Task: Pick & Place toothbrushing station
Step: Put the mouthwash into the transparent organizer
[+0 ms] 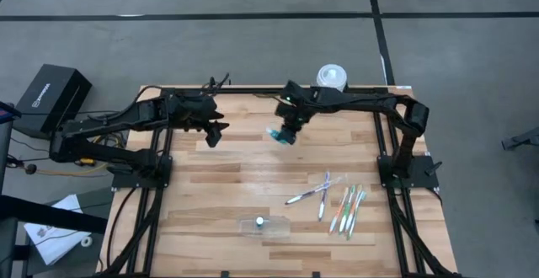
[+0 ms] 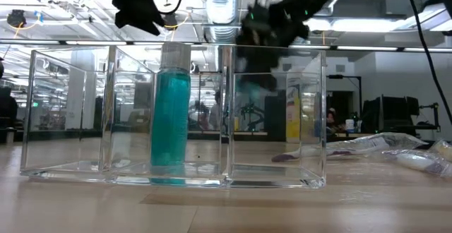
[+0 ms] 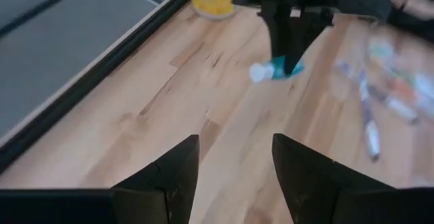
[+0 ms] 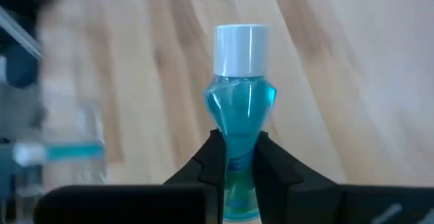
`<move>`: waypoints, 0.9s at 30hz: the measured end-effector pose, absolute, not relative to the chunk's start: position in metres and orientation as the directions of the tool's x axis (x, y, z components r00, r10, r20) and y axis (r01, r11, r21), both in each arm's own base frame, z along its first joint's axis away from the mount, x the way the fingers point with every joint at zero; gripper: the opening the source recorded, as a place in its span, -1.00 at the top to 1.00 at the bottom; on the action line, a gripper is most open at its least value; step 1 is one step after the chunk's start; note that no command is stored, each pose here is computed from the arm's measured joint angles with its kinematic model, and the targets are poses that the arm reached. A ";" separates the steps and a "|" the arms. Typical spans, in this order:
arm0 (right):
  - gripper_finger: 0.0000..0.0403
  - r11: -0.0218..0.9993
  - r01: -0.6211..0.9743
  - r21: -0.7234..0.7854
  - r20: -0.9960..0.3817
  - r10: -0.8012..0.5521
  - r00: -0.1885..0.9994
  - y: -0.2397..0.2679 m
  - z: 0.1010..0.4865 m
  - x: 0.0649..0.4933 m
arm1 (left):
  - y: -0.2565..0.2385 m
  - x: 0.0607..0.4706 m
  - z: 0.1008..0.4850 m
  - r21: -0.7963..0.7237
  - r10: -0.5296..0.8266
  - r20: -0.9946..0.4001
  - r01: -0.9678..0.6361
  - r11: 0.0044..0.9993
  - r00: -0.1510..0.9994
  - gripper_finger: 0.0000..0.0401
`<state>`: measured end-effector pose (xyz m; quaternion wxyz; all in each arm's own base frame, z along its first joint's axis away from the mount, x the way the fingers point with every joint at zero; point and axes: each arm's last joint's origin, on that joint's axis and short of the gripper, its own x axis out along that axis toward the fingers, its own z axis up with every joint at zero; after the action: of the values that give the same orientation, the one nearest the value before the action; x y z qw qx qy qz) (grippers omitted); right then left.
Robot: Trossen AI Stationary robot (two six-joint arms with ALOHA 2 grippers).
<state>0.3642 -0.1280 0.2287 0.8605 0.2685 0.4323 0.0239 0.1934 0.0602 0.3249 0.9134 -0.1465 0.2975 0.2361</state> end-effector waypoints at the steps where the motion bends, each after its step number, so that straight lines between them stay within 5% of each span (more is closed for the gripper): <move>1: 0.81 0.862 0.169 0.478 -0.711 0.267 0.651 -0.126 0.239 0.370 | 0.062 0.193 0.326 -0.155 0.334 -0.605 -0.519 0.841 0.723 0.09; 11: 0.81 0.908 0.073 0.412 -0.577 0.198 0.793 -0.118 0.312 0.394 | 0.085 0.193 0.338 -0.384 0.227 -0.474 -0.432 0.816 0.850 0.09; 21: 0.81 0.912 0.052 0.406 -0.566 0.207 0.798 -0.107 0.318 0.398 | 0.089 0.202 0.355 -0.550 0.011 -0.272 -0.164 0.819 0.962 0.09; 27: 0.81 0.910 0.024 0.415 -0.536 0.223 0.815 -0.097 0.321 0.403 | 0.096 0.202 0.354 -0.589 -0.026 -0.253 -0.133 0.797 0.967 0.09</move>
<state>0.4035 -0.0968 0.3212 0.9300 0.2057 0.2998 0.0535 0.2022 0.0960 0.3542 0.9397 -0.3170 0.1251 0.0284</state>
